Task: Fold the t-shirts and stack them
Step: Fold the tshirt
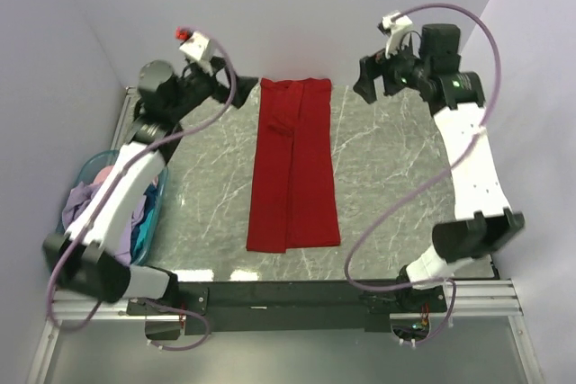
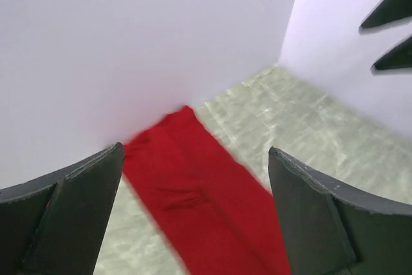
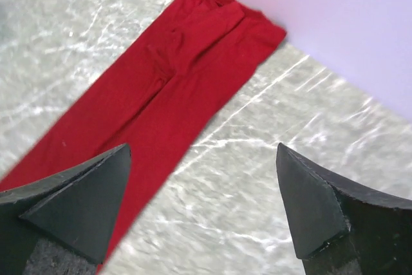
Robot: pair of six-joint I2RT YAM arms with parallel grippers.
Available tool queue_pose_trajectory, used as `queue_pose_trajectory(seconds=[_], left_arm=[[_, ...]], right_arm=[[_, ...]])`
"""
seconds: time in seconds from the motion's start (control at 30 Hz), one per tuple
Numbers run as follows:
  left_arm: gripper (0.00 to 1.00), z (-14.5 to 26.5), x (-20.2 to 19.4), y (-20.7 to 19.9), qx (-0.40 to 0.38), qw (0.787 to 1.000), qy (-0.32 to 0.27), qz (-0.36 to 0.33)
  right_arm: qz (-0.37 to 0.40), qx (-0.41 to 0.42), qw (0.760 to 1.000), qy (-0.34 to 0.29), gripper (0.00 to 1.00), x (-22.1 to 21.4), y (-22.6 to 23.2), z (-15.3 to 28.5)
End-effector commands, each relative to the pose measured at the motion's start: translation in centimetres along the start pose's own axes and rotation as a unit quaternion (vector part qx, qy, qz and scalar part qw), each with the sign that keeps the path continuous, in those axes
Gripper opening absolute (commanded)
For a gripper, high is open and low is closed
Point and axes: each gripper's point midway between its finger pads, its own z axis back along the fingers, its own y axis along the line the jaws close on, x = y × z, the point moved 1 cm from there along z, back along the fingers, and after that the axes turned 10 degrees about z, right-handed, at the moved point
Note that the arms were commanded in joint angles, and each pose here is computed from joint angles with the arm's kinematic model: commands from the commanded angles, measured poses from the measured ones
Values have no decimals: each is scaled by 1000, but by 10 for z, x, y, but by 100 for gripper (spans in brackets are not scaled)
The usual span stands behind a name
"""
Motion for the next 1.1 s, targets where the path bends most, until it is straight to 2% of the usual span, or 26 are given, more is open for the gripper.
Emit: queue_pose_trajectory(seconds=[0.0,0.03,0.07,0.1,0.13,0.17,0.2,0.23,0.27,0.3,0.33,0.37,0.4,0.5,0.63,0.83,1.07], left_arm=[[99,28,-51,13,17,990,94,-101],[99,43,-50,5,0,985,104,-138],[99,59,-71,0,-14,979,149,-140],[99,75,-101,-9,-53,971,186,-139],[94,93,-104,-19,-79,962,189,-183],[90,107,-120,-26,-106,953,206,-194],[88,133,-164,-36,-148,941,256,-167],[86,150,-168,-47,-174,933,246,-196],[86,163,-182,-53,-192,928,255,-191],[86,178,-212,-55,-203,923,278,-171],[85,188,-215,-63,-216,921,268,-181],[84,195,-228,-69,-233,913,276,-187],[81,206,-251,-71,-244,905,296,-188],[77,224,-293,-80,-269,874,324,-243],[72,230,-327,-95,-304,840,334,-301],[64,221,-355,-97,-307,827,359,-304],[60,208,-370,-96,-315,812,366,-328]], right_arm=[[91,34,995,-9,100,-5,22,14],[120,55,991,11,100,-18,34,16],[148,83,985,21,100,-23,57,15],[164,100,980,51,100,-45,73,16],[192,99,973,80,100,-63,80,16],[210,111,967,93,100,-76,95,16],[229,149,955,116,100,-109,128,17],[257,144,948,122,100,-121,137,13],[265,168,936,157,100,-161,157,12],[294,188,927,141,100,-164,181,17],[305,193,922,139,99,-173,191,15],[309,207,914,162,98,-199,203,16],[322,227,905,158,98,-204,220,17],[325,251,894,177,93,-234,239,15],[351,257,883,174,86,-256,252,2],[391,276,859,182,76,-287,262,-6],[418,303,835,190,74,-310,276,-4]])
